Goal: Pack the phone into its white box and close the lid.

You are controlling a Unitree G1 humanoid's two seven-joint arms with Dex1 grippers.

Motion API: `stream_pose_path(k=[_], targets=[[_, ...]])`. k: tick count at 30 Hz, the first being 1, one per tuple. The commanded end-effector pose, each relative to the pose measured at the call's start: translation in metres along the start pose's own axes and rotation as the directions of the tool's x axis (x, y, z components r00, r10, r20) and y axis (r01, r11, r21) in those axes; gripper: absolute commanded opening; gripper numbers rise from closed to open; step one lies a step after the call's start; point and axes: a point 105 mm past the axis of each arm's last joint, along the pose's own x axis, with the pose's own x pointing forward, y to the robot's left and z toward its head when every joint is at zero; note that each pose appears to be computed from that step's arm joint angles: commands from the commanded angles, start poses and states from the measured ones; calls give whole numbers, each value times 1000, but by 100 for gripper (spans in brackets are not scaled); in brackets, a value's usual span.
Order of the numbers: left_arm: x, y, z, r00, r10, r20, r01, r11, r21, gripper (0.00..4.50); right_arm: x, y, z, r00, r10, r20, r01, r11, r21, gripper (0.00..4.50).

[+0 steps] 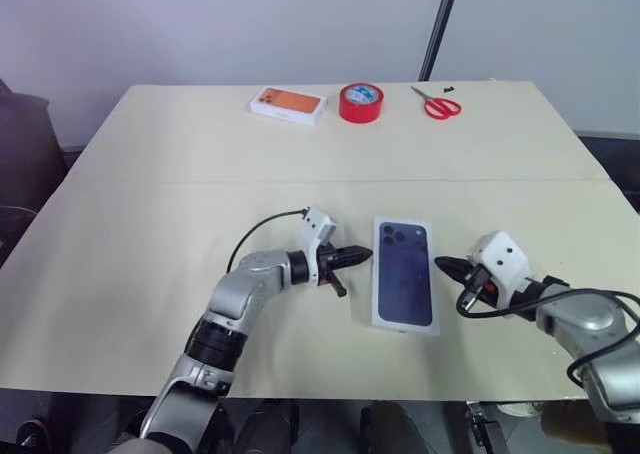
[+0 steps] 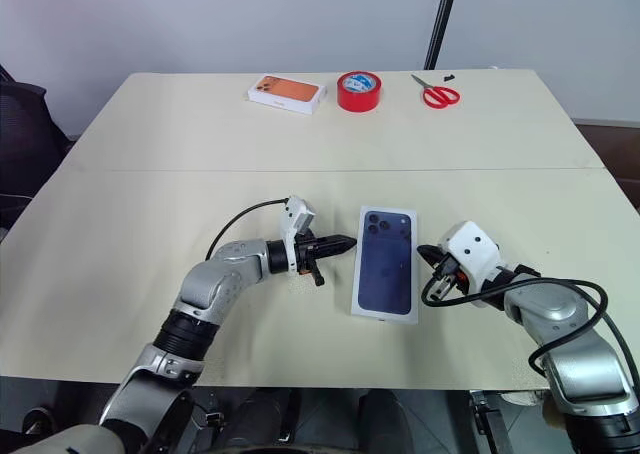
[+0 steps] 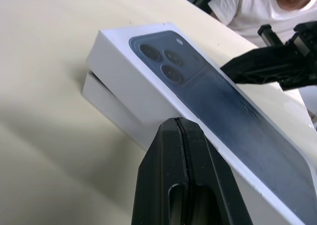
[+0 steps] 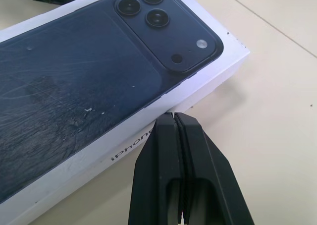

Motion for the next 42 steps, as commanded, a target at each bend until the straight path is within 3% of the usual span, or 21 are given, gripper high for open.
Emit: stream_pose_path(k=[1,6,14,18,27,32,36,39,42], targets=[[10,-14,12,997,-64,35,64,998,25,0,2,6,25,995,34,92,-31,999,-36,5],[8,-11,3,999,-53,11,53,998,17,0,5,8,20,997,39,72,-35,998,-52,5],[10,-11,15,998,-53,45,53,999,-4,0,9,4,18,998,23,65,-20,999,-49,5],[13,-6,3,999,-35,-12,35,999,-8,0,19,2,4,1000,-4,-11,3,999,-54,5],[7,3,-5,999,8,-40,-8,1000,6,0,26,7,4,999,-5,-33,1,995,-99,5],[0,8,8,1000,24,4,-24,1000,19,0,16,-11,14,998,-55,5,55,994,-96,5],[4,11,31,997,46,67,-50,997,59,0,9,-22,34,993,-64,103,70,996,-52,5],[13,10,42,994,40,105,-49,996,81,0,9,-17,47,985,-30,169,32,999,-9,5],[21,9,40,994,26,105,-36,995,90,0,13,-4,41,990,17,140,-13,999,-32,5]])
